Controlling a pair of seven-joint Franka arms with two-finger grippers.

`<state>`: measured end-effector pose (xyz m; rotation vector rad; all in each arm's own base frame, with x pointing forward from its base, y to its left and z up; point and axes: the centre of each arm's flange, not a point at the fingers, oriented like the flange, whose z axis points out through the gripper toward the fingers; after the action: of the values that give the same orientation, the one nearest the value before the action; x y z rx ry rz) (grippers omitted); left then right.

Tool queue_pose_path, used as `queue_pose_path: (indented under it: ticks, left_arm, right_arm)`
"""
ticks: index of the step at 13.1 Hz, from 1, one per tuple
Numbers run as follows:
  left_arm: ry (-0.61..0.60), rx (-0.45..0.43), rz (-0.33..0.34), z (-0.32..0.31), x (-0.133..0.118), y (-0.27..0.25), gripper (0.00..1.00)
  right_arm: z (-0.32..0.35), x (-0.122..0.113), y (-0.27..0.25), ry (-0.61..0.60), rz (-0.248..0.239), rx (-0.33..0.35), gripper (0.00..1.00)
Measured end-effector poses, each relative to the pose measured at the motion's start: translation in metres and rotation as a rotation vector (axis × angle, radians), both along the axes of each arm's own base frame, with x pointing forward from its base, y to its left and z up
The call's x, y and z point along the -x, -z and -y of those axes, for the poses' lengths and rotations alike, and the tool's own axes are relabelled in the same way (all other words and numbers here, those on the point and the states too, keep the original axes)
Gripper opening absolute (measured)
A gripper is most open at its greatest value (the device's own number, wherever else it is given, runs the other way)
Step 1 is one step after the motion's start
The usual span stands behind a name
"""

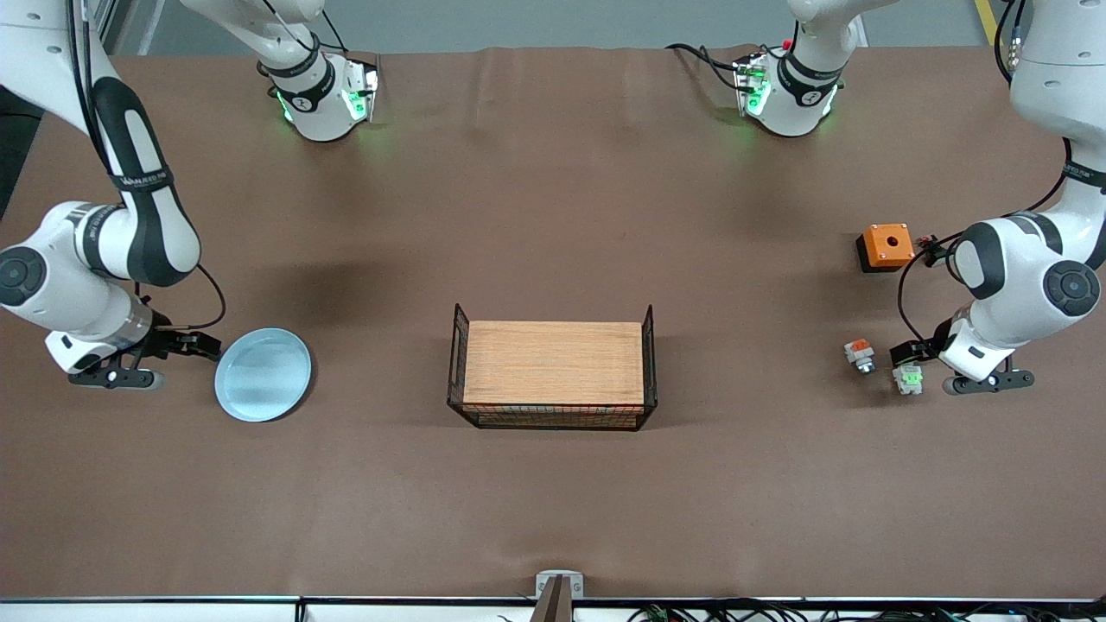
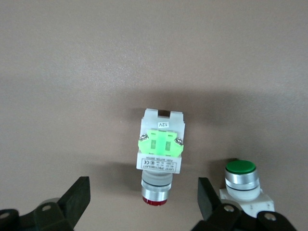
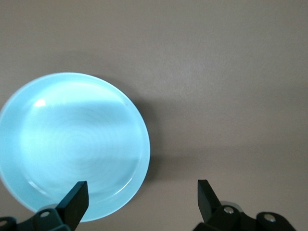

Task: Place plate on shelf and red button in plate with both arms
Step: 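Lower the right gripper to the plate rim while the left gripper grasps the button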

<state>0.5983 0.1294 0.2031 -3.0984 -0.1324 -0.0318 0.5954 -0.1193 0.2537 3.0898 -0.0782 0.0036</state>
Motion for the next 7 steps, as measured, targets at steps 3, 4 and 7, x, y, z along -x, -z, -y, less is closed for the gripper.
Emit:
queue_pose_path:
  ticks: [3,4,7]
  left_arm:
    - [0.001,0.004,0.001,0.000,0.001,0.012,0.98]
    - [0.001,0.007,-0.003,0.001,0.001,0.018,0.97]
    - [0.001,0.011,-0.012,0.001,0.003,0.026,0.93]
  right_arm:
    - [0.007,0.005,0.035,0.018,-0.041,-0.010,1.00]
    - [0.008,0.007,0.045,0.035,-0.052,-0.024,1.00]
    - [0.007,0.010,0.066,0.071,-0.075,-0.055,0.96]
